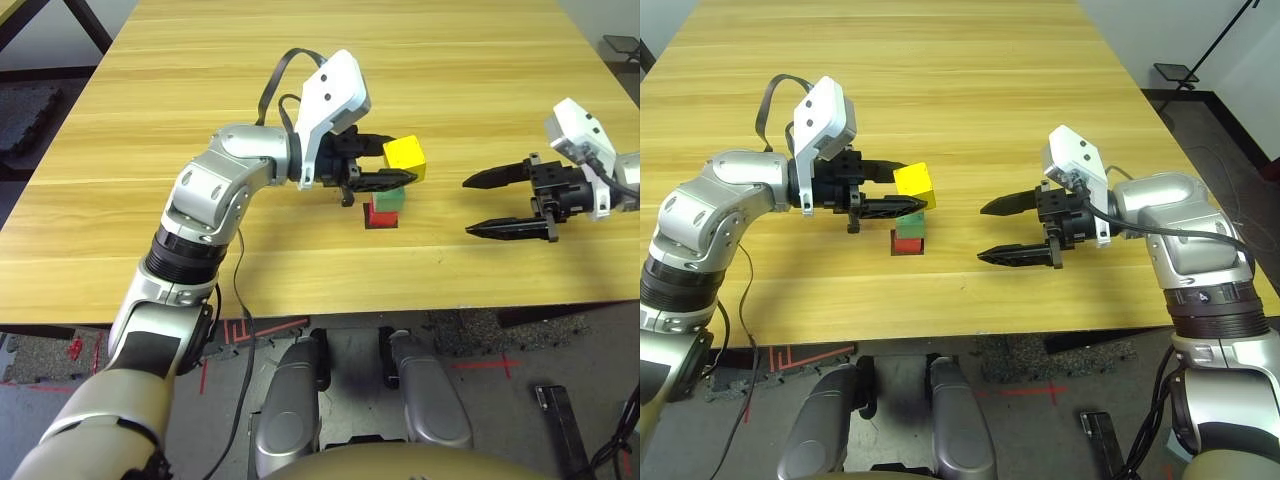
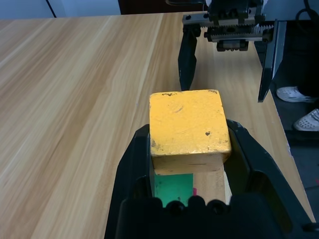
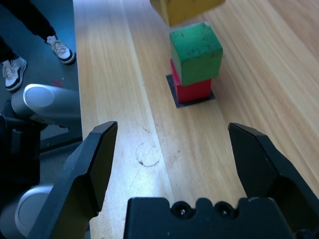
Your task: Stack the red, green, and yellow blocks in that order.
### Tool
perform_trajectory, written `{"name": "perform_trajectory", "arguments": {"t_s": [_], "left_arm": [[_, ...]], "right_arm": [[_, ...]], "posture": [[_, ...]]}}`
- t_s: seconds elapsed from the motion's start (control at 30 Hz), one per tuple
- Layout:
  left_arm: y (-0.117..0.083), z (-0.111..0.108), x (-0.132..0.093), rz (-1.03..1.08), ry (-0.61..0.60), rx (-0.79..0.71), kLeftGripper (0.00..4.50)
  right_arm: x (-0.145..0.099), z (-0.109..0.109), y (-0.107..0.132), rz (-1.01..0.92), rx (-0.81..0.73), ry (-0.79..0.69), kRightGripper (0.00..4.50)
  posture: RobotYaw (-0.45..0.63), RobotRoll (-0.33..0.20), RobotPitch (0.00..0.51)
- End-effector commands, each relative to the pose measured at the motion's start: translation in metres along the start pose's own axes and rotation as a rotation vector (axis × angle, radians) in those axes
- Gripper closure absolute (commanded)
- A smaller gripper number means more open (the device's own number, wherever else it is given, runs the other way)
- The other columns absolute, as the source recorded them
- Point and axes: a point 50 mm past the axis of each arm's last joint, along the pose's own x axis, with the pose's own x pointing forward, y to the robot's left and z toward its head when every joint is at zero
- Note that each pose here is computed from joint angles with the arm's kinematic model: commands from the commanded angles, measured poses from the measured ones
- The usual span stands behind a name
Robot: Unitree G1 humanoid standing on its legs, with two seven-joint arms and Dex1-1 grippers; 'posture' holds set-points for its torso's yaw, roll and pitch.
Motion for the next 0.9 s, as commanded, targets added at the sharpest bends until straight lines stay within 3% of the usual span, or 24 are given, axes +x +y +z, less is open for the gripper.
{"name": "perform_trajectory", "arguments": {"t_s": [0.03,0.33,0.9], "left_arm": [[0.001,-0.012,0.007,-0.023,0.025,0.0,2.45],[0.02,-0.011,0.01,-0.033,0.035,0.072,2.45],[0.023,-0.022,0.009,-0.147,0.06,0.101,2.45]], "right_arm": [[-0.004,0.004,0.003,0.003,-0.011,-0.001,0.0],[-0.003,0.005,0.003,0.005,-0.013,-0.002,0.0],[-0.003,0.004,0.004,-0.002,-0.017,0.004,0.0]], "posture": [[0.14,0.049,0.234],[0.13,0.046,0.229],[0.11,0.041,0.215]]}}
